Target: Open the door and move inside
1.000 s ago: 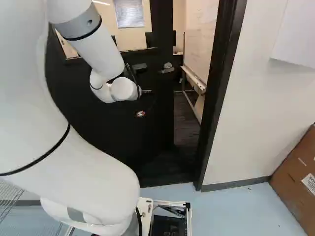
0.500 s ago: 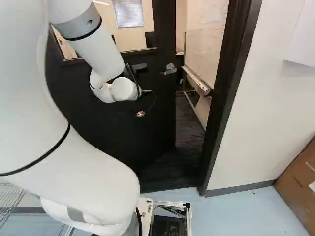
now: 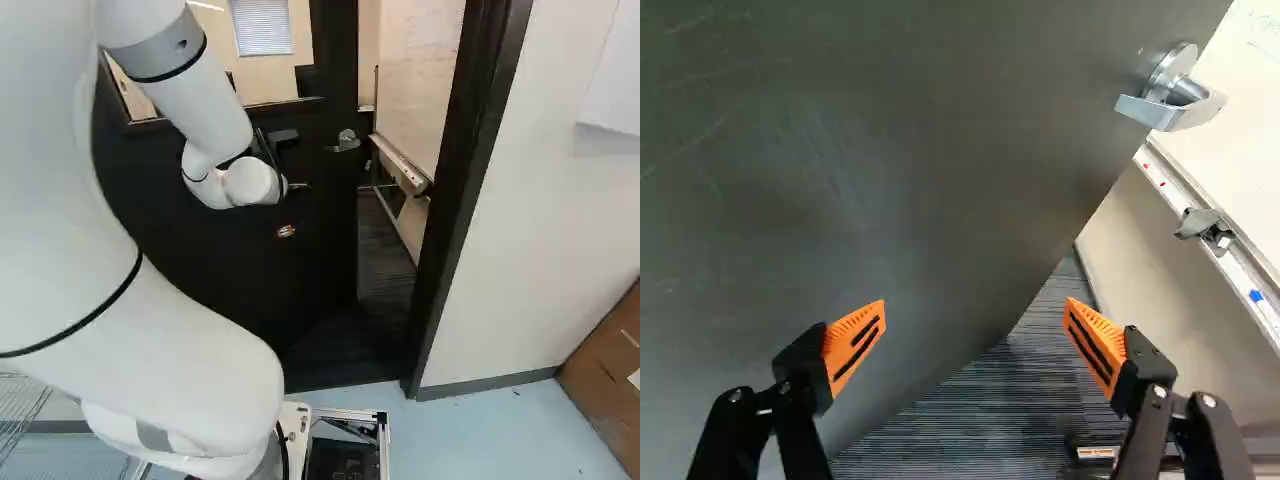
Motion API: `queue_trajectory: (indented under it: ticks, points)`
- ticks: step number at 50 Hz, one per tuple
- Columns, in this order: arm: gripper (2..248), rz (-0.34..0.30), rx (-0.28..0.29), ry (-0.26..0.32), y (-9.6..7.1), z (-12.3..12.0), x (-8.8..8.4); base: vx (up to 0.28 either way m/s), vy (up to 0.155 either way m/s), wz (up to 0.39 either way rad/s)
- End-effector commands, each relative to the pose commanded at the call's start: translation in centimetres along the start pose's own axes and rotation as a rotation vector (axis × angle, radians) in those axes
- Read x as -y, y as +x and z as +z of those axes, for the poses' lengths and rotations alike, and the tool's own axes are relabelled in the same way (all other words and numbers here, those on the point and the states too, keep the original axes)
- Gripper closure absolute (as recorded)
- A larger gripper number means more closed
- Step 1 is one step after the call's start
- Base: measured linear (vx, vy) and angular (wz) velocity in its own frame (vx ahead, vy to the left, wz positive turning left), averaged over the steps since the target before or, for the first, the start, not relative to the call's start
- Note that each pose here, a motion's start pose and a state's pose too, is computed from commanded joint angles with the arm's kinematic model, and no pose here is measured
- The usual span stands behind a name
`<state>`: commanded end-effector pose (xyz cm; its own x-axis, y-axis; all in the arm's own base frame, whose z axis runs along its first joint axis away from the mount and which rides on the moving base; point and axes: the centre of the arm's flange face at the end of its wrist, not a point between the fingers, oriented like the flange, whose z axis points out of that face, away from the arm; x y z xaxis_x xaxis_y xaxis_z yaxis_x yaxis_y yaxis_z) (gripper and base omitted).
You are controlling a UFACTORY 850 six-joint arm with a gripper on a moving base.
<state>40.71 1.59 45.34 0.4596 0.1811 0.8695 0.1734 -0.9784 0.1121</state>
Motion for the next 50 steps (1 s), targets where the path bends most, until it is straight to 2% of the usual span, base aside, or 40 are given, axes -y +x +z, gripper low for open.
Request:
queue_trajectory:
  ticks: [50]
  points:
    - [3, 0.043, -0.004, 0.025, 2.5, 3.6, 2.1, 0.000, 0.000, 0.000]
